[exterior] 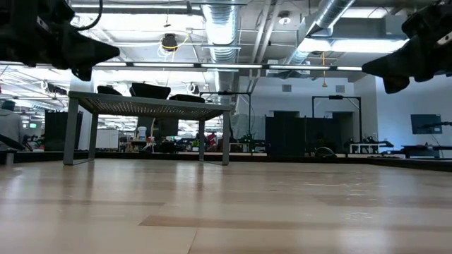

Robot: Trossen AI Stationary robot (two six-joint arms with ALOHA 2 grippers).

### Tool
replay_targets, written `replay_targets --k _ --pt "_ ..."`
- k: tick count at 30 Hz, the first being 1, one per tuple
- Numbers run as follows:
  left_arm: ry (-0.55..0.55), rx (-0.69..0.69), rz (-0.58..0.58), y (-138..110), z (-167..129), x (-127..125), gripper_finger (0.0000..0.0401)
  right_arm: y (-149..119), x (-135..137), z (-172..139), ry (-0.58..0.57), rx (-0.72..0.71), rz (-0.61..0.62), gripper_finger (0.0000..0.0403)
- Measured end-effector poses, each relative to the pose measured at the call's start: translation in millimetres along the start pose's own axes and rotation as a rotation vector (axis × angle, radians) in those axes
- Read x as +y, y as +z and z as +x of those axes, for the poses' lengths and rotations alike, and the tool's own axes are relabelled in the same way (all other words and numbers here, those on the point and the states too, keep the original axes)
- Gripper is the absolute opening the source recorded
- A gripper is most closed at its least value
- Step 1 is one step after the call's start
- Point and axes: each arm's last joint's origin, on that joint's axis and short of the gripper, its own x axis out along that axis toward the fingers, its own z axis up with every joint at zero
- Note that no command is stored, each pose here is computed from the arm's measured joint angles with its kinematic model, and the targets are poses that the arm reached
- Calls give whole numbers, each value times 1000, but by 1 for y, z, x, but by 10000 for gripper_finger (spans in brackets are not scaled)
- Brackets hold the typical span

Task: Pick & Place Mini shaped plates
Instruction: Return to Home Position

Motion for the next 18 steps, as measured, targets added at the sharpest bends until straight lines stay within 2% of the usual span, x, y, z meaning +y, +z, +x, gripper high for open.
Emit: replay_targets --k 18 --pt "-1 115 58 -12 7 -4 11 0 0 0 -1 2 25 6"
